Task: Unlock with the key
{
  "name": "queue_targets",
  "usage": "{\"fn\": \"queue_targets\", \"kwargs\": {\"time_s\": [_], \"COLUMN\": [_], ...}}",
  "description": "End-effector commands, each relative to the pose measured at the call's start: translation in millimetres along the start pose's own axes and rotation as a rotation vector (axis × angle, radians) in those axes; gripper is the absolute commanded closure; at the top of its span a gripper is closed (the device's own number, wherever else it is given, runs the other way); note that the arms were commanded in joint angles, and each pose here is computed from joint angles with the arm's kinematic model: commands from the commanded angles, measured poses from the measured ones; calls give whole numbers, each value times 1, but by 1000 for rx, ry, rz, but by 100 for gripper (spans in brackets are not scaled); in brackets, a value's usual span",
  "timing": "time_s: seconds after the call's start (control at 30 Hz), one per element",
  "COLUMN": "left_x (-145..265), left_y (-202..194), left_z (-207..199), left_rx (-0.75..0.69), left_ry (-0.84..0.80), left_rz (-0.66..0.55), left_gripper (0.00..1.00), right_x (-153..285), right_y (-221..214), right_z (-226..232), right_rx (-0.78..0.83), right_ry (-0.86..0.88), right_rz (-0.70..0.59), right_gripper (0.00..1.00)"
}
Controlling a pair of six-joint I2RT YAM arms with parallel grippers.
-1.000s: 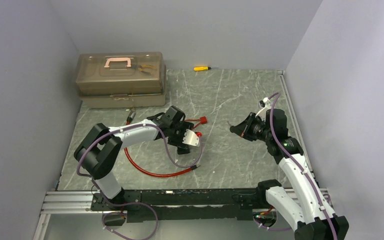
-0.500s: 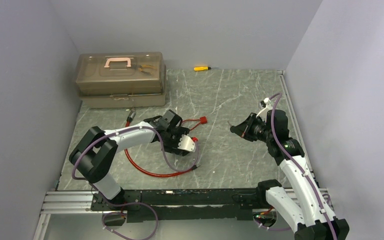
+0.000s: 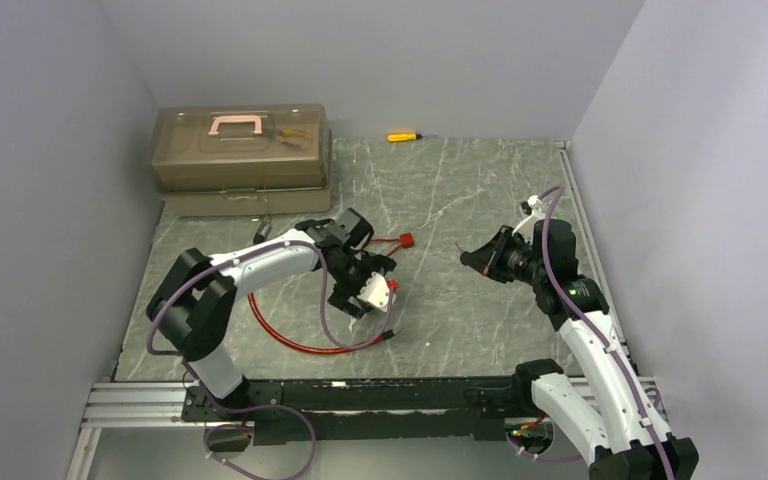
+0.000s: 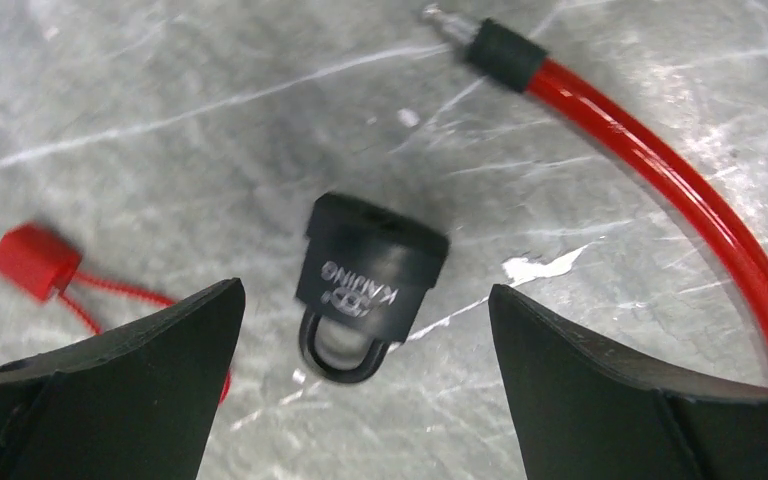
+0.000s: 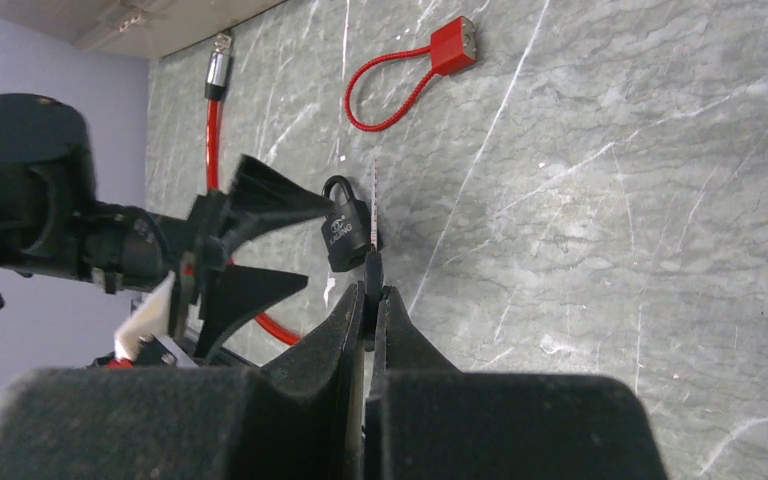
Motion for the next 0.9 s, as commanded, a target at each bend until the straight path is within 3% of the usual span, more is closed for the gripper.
{"fn": "queue_targets", "kwargs": {"time_s": [0.0,0.23,0.5,0.73,0.87], "left_x": [-20,-40,-43,-44,-43], "left_y": [5,-6,-18,-22,-19], "left_z": [4,22,7,8,8], "left_rx": [-201,-215,-248,-217,-212], "left_ry": [-115,-178,-224,-210,-201], "left_rz": [-83,-66,-30,-16,-24], "left_gripper": [1,1,1,20,38], "right_x": [3,2,1,3,4], "right_y": [3,2,3,5,4], "right_z": [3,3,4,6,5], "right_rx": [20,30,31,25,23], "right_ry": [16,22,37,43,41], "right_rz": [-21,-7,-2,-5,-2], "right_gripper": [100,100,100,100,100]}}
Point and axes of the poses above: each gripper's point midway between its finger pads, its own x axis back along the fingers, its own z axis along the line the jaws close on, y = z × x, the point moved 9 cm from there along x, back along the fingers, and after that the axes turned 4 degrees about -x, right-handed, at the moved point
